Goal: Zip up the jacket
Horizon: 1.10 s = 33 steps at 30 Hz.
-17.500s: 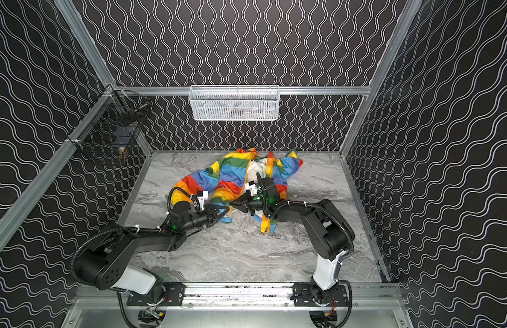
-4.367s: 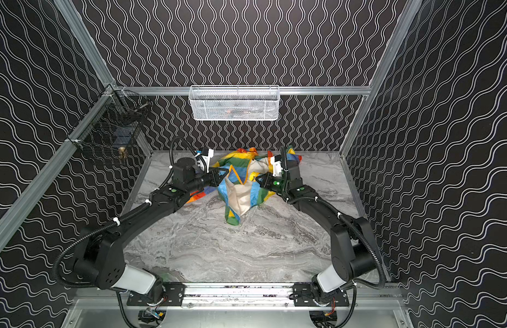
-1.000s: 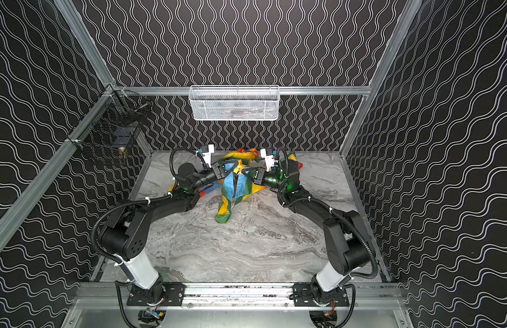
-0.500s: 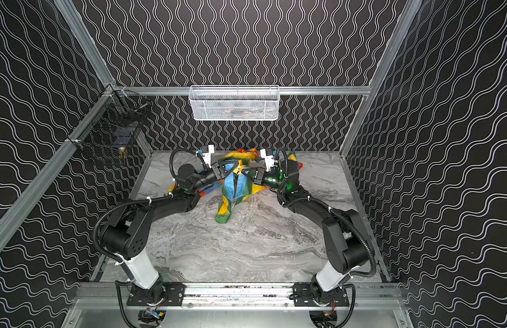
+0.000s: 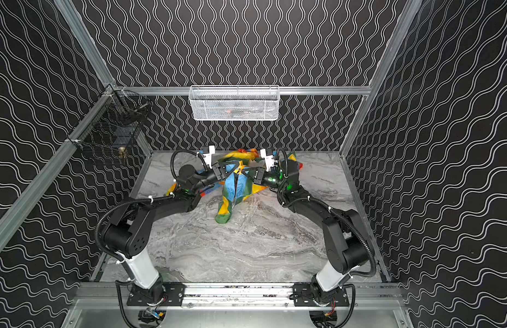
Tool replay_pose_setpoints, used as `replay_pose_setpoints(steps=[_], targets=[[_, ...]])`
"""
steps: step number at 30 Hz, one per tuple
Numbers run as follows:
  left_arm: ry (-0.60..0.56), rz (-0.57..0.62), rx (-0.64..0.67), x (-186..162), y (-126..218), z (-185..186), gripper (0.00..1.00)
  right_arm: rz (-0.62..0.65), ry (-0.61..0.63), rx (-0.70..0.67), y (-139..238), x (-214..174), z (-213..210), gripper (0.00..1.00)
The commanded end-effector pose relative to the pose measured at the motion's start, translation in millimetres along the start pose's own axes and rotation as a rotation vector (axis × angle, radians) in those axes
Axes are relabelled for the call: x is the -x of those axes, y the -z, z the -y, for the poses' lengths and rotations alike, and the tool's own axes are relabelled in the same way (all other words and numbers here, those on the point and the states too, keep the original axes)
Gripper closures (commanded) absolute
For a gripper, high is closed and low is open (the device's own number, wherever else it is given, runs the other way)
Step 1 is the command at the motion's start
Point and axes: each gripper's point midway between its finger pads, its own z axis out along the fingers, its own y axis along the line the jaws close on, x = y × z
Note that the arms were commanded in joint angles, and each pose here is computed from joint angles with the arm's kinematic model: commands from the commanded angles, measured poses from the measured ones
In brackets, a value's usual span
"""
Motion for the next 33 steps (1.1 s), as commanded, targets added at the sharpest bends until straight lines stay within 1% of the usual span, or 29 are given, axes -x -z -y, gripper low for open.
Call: replay_pose_setpoints(steps=[1, 9, 33], targets=[[-0.024, 0.002, -0.056, 3, 1, 17, 1.0, 0.041, 0.057, 0.043, 0, 13, -15, 1.0], [-0.015, -0.003, -0.068, 0, 3, 19, 1.0, 0.053, 0.06, 0.049, 1, 18, -18, 1.0], [-0.018, -0.014, -0.087, 0, 4, 28, 1.0, 0.082, 0.02, 0.092, 7, 27, -18, 1.0]])
